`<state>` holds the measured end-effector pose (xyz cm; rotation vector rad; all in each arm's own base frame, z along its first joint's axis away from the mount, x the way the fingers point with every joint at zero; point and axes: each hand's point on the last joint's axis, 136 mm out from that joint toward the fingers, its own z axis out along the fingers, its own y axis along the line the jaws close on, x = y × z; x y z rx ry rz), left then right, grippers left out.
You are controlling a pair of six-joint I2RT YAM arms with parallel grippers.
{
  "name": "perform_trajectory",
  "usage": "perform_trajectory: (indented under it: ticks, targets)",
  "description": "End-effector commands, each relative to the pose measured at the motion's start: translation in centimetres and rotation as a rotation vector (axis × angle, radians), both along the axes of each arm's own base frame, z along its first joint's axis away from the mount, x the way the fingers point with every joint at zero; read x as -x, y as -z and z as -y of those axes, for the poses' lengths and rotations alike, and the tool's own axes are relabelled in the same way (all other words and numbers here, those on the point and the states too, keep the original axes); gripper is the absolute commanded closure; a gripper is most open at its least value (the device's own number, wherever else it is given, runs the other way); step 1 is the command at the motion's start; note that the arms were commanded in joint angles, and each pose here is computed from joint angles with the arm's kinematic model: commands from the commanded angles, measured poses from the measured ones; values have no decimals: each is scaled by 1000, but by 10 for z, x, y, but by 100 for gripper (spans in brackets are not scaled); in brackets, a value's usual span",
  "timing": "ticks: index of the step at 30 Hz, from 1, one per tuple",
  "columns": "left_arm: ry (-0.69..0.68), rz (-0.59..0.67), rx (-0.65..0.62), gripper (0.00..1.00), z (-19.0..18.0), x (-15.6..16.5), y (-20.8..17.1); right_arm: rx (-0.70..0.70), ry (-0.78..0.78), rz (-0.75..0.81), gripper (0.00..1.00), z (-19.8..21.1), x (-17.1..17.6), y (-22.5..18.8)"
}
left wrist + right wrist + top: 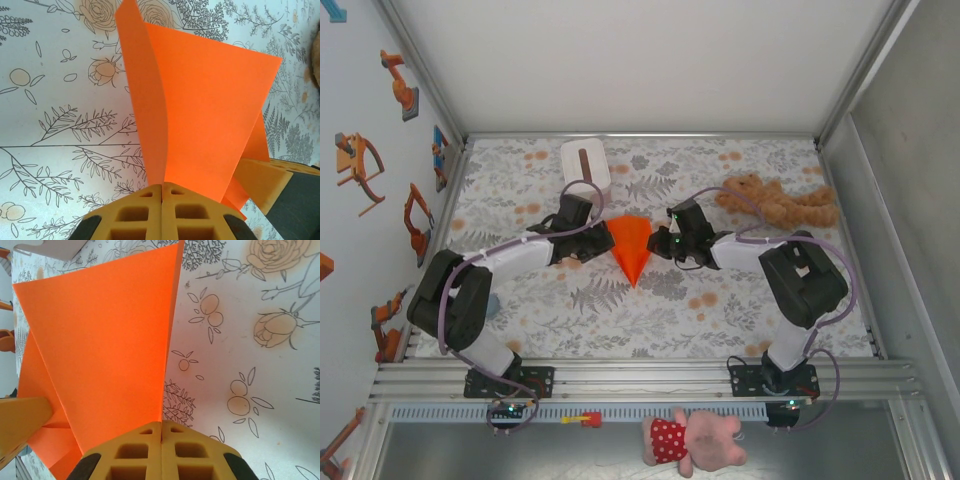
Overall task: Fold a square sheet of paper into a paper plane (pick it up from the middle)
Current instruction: Turn over a paper plane at the center of the table.
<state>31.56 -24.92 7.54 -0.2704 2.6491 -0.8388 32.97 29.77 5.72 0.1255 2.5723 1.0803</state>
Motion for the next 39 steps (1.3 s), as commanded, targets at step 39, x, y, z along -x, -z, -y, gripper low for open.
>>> perform_trajectory:
  ticks: [39]
  targets:
    - [81,-70,6,94,10,9,35,244,-32,-94,65,35,34,-10]
